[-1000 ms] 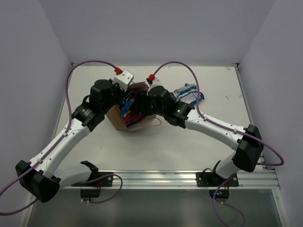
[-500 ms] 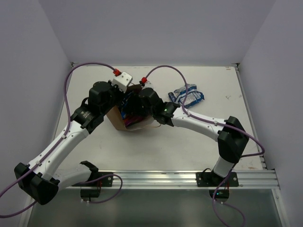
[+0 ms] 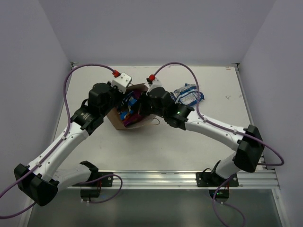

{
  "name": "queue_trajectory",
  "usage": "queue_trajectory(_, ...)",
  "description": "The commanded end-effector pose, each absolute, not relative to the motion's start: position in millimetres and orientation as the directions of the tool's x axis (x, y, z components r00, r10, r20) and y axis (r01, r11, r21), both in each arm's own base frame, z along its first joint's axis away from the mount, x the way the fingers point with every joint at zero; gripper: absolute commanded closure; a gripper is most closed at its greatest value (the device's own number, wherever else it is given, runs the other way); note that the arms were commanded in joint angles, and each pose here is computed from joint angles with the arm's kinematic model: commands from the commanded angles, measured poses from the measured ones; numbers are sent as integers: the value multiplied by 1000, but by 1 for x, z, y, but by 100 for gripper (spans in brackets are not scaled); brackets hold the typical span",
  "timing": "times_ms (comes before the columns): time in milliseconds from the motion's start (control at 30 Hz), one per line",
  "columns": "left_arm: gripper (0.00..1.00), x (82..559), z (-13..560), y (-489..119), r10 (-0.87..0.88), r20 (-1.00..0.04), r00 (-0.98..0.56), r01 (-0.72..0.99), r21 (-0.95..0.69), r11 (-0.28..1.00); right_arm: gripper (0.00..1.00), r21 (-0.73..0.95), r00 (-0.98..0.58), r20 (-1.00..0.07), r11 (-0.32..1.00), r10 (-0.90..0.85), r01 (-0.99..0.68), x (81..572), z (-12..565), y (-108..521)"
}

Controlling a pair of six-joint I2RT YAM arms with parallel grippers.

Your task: Take the snacks out of the paper bag

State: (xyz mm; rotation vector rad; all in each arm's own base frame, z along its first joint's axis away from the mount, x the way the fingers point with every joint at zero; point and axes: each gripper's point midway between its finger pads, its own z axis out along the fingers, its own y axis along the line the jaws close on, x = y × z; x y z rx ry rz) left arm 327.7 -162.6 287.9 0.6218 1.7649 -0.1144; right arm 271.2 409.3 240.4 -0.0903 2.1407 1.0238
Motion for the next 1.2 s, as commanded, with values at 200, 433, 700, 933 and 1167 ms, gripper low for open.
queue_trajectory(200, 100, 330, 300, -155, 333, -937, -109, 412, 262, 873, 100, 575, -518, -808, 569, 282, -587, 227, 383, 323)
queue_trajectory(433, 100, 329, 304, -158, 335, -937, -95, 428, 266, 864, 100, 468, -328, -871, 824, 367, -320, 263, 368, 192)
queue_trajectory(700, 100, 327, 309, -160, 336, -938, -86, 440, 267, 858, 100, 349, -322, -851, 906, 414, 240, 331, 245, 63)
queue_trajectory(933, 100, 328, 310, -162, 327, -941, -83, 447, 258, 856, 100, 232, -493, -744, 866, 451, 442, 356, 139, 31)
queue_trajectory(1167, 100, 327, 310, -163, 331, -940, -82, 455, 260, 852, 36, 268, -512, -781, 932, 358, 243, 350, 188, 71)
